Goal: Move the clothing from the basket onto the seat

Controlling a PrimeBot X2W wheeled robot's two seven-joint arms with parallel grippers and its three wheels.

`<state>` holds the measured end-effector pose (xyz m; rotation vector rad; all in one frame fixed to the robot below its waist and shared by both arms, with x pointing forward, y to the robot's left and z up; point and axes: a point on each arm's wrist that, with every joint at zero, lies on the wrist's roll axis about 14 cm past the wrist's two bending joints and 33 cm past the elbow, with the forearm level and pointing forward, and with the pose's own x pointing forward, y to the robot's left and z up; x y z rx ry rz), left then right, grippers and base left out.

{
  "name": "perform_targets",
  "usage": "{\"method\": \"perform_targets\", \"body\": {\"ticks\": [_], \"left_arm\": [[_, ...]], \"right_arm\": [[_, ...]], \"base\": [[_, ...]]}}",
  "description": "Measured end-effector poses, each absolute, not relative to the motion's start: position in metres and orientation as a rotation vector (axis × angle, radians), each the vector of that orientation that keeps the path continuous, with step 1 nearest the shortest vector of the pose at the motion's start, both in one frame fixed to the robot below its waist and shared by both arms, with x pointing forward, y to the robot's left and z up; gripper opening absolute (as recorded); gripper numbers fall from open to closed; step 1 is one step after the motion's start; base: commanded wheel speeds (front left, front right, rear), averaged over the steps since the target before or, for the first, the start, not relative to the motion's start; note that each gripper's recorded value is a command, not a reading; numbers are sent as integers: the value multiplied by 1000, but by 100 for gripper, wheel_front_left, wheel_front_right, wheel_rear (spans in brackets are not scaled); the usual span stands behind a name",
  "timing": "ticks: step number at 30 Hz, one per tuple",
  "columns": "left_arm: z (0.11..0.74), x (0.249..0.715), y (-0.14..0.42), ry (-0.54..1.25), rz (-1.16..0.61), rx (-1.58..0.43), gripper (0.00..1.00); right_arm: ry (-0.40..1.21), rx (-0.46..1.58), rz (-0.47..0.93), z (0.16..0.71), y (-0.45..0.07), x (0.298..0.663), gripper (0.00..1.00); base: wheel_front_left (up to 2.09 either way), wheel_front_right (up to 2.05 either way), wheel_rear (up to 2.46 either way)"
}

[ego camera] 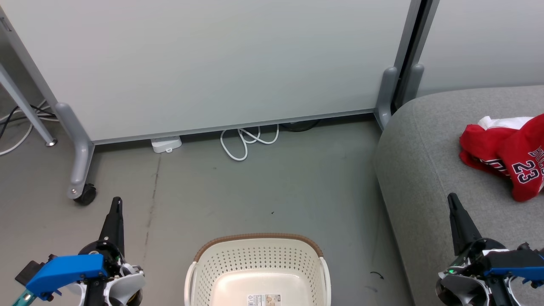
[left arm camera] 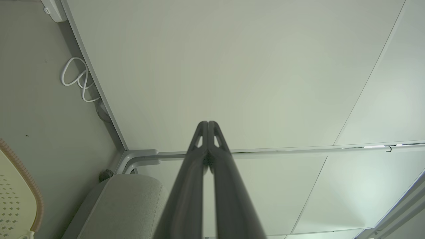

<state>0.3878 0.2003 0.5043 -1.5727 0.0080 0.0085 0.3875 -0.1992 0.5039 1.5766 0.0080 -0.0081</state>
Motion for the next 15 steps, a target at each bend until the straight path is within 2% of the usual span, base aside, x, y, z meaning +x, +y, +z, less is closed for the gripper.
{"method": "perform_targets", "body": {"ticks": [15], "left_arm": [[504, 388, 200, 8, 8, -1573, 0]], "right_arm": [[8, 1577, -8, 504, -199, 387, 0]], "base": [[0, 0, 0]]}}
